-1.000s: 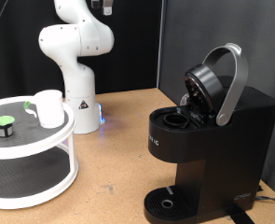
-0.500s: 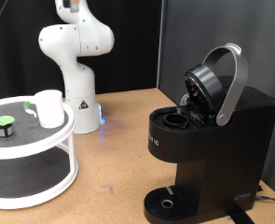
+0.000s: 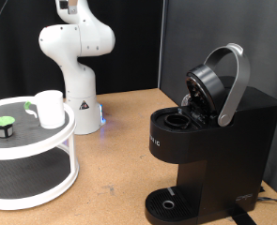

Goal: Make a cup of coffee with the keurig machine

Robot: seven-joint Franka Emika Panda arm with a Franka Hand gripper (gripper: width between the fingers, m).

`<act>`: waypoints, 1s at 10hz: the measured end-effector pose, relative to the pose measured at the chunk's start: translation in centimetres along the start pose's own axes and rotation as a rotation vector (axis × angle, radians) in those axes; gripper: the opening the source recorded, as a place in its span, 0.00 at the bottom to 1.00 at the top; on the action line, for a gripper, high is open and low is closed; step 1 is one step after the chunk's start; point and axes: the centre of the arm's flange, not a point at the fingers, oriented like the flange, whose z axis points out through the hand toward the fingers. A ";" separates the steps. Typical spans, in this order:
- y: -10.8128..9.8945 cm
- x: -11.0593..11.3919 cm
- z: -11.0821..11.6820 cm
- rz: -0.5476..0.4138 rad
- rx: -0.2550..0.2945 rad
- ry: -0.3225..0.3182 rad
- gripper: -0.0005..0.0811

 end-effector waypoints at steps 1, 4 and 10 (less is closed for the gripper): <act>0.4 -0.6 0.2 -0.005 -0.002 -0.007 0.99; 2.5 -4.3 0.5 -0.004 0.000 -0.015 0.99; 5.7 -11.2 0.0 -0.009 -0.004 0.017 0.99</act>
